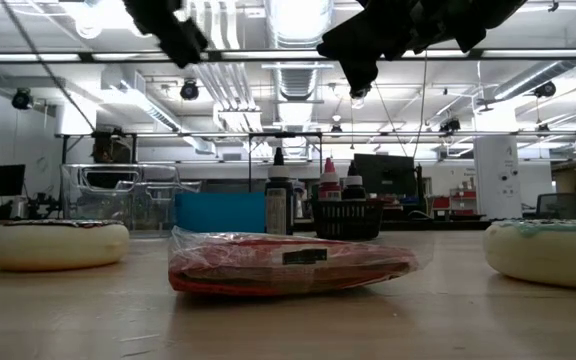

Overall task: Pick & Place Food Item
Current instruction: Put the black food coloring into the black bin

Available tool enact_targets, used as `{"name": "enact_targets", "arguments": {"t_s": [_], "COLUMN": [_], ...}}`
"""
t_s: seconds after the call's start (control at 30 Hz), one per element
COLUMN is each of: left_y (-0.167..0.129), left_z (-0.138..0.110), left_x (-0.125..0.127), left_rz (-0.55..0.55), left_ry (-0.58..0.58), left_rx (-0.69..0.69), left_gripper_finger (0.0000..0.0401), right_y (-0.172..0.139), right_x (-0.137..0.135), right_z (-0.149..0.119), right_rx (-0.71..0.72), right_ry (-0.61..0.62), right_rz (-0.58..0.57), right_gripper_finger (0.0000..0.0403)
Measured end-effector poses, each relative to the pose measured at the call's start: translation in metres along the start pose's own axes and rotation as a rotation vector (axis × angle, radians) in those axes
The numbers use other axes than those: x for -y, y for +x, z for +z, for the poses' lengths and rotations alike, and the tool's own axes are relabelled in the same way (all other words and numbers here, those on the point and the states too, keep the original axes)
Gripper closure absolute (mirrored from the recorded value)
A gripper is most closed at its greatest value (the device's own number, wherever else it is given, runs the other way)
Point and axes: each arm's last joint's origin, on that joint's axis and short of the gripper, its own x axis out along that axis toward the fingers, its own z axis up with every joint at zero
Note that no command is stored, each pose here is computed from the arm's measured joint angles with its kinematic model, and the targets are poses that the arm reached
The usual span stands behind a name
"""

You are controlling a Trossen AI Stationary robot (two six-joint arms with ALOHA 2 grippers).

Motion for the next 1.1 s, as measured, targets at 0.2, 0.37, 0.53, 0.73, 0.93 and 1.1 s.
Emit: {"name": "enact_targets", "arguments": {"t_s": [0.2,0.37,0.53,0.73,0.93,1.1], "left_y": [-0.030,-0.046,-0.060,-0.064,-0.063,-0.063], "left_z": [-0.047,-0.066,-0.073,-0.073,-0.073,-0.073], "left_x": [0.020,0.029,0.035,0.036,0.036,0.035], "left_rz": [0.019,0.026,0.027,0.031,0.034,0.035], "left_ry": [-0.022,-0.083,-0.083,-0.062,-0.062,-0.062], "left_rx": [0.097,0.169,0.208,0.236,0.232,0.231], "left_gripper_finger": [0.0268,0.0268,0.0268,0.0268,0.0268,0.0268], "right_y": [0.000,0.000,0.000,0.000,0.000,0.000], "right_x": [0.000,0.000,0.000,0.000,0.000,0.000], "right_z": [0.000,0.000,0.000,0.000,0.000,0.000], "right_rx": [0.000,0.000,0.000,0.000,0.000,0.000], "right_ry": [-0.002,-0.002,-0.002,-0.002,-0.002,-0.002], "right_rz": [0.000,0.000,0.000,0.000,0.000,0.000], "right_gripper_finger": [0.0331,0.0335,0.0329,0.0322,0.0323,0.0332]}}
